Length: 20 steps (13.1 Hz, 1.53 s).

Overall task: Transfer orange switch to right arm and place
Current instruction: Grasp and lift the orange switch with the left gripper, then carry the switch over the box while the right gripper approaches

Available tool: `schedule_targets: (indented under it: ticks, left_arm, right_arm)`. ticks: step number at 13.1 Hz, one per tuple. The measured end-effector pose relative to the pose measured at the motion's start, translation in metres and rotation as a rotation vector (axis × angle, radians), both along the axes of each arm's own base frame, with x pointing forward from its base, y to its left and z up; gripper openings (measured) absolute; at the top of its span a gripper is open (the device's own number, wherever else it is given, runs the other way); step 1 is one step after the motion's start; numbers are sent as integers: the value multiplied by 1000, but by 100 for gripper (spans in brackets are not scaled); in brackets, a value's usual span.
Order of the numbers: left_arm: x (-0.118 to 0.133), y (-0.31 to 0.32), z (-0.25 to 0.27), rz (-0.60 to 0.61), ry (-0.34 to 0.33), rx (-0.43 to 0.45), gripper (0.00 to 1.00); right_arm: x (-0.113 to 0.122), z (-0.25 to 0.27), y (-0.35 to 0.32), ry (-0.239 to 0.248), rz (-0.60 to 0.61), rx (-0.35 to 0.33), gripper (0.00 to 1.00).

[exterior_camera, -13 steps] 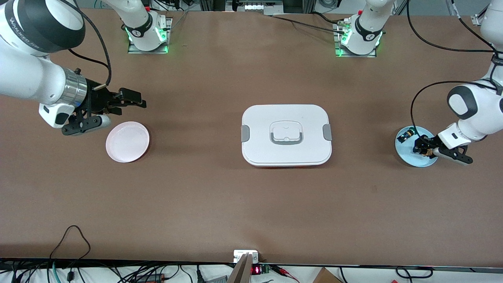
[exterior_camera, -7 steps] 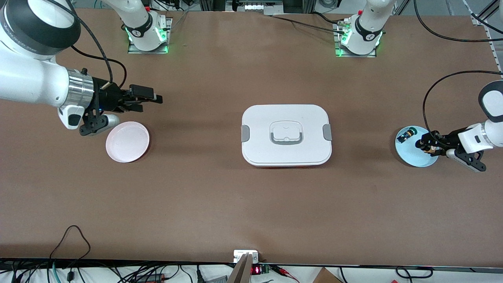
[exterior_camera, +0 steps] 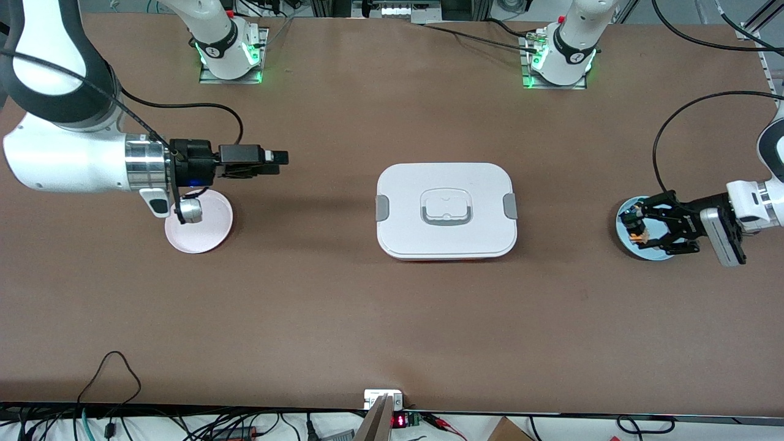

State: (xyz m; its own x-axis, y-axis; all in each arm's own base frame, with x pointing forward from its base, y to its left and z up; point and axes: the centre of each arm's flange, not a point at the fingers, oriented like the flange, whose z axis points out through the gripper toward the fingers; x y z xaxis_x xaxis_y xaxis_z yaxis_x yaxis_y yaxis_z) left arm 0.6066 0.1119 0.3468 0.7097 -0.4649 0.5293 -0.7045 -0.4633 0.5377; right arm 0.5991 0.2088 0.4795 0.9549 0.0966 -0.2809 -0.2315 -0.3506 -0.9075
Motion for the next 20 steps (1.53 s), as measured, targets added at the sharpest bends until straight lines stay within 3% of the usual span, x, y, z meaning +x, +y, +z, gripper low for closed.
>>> schedule_targets:
  ticks: [2, 4, 7, 10, 13, 16, 20]
  left_arm:
    - [-10, -27, -3, -101, 11, -214, 73]
    - [-11, -61, -9, -196, -36, -401, 73]
    - [-4, -149, 7, -316, -140, -563, 73]
    - [1, -246, 43, -317, -239, -705, 73]
    - [-4, -316, 45, -304, -279, -745, 73]
    - [-7, -346, 44, -266, -282, -746, 73]
    - [-11, -374, 42, -226, -300, -738, 73]
  right_arm:
    - [-2, -12, 30, 34, -39, 132, 100]
    - [-5, -21, 60, 7, -66, 171, 100]
    - [-14, -24, 103, 18, -121, 228, 100]
    - [-23, -47, 135, 66, -146, 240, 100]
    - [-29, -70, 156, 131, -160, 266, 100]
    - [-34, -78, 171, 173, -200, 289, 100]
    - [-44, -96, 193, 199, -232, 256, 100]
